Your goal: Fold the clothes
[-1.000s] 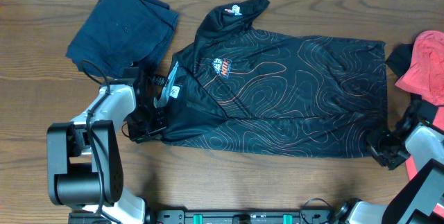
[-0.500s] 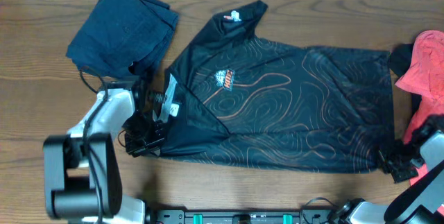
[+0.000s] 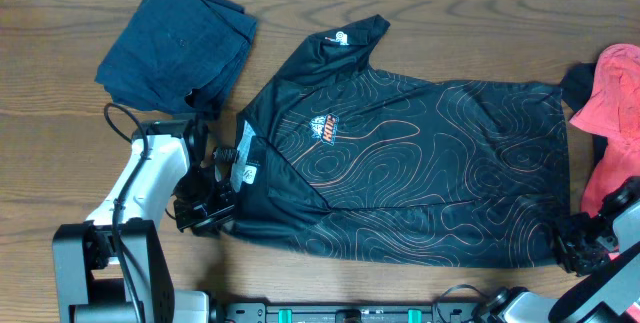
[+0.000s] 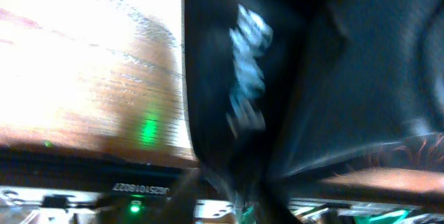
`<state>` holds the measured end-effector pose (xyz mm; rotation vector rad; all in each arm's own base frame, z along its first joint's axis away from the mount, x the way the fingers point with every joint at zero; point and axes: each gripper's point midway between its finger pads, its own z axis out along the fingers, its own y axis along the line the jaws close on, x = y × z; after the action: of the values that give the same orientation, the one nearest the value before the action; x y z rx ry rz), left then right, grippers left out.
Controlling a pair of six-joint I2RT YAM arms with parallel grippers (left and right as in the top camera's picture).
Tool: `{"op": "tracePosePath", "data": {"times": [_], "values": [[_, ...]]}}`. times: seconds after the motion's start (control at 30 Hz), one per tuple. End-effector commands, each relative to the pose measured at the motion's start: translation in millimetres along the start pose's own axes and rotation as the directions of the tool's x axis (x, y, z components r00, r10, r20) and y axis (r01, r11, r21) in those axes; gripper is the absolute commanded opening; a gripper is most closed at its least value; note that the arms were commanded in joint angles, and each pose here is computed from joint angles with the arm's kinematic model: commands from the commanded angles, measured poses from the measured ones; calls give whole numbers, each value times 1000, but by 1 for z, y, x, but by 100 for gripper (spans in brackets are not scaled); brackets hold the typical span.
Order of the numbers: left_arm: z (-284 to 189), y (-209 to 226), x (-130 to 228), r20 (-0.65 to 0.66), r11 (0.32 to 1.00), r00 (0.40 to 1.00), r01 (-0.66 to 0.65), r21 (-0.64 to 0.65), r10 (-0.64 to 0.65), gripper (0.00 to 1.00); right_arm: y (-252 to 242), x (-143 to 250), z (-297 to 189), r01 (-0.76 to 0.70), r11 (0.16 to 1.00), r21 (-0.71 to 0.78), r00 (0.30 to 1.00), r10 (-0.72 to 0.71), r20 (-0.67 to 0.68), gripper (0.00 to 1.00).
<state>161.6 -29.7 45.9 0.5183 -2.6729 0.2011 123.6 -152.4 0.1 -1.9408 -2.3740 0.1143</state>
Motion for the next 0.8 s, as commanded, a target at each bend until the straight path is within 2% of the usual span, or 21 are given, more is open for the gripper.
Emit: {"op": "tracePosePath", "data": {"times": [0.0, 0.03, 0.1, 0.2, 0.3, 0.43, 0.5, 0.63, 0.7, 0.77], "values": [[0, 3, 3, 0, 1000, 1000, 16, -8, -16, 52, -2, -15, -12, -18, 1000, -7, 998, 18, 61, 45], [0, 3, 3, -3, 1000, 1000, 17, -9, -17, 56, 2, -18, -16, -20, 999, -26, 997, 21, 69, 46], [-1, 3, 4, -8, 1000, 1000, 18, -9, -18, 57, 13, -23, -25, -15, 997, -82, 997, 21, 77, 47], [-10, -1, 1, 7, 1000, 1000, 13, -1, -13, 56, 44, -27, -45, 90, 966, -242, 994, -71, 84, 47], [-32, -9, -9, 59, 999, 997, -52, 12, 51, 55, 91, -26, -80, 266, 841, -471, 964, -224, 144, 46], [-83, -37, -36, 227, 979, 954, -204, 22, 194, 52, 132, -17, -122, 389, 669, -634, 919, -331, 215, 46], [-111, -59, -50, 338, 952, 897, -307, 17, 283, 52, 146, -10, -138, 425, 616, -663, 901, -363, 240, 47], [-168, -119, -80, 582, 865, 691, -499, -45, 429, 52, 168, 4, -157, 528, 542, -654, 840, -445, 311, 50], [-180, -141, -95, 638, 845, 624, -529, -80, 451, 53, 175, 13, -161, 557, 520, -648, 819, -473, 325, 51], [-181, -161, -110, 653, 821, 586, -561, -101, 480, 53, 180, 19, -163, 574, 502, -647, 805, -492, 333, 52]]}}
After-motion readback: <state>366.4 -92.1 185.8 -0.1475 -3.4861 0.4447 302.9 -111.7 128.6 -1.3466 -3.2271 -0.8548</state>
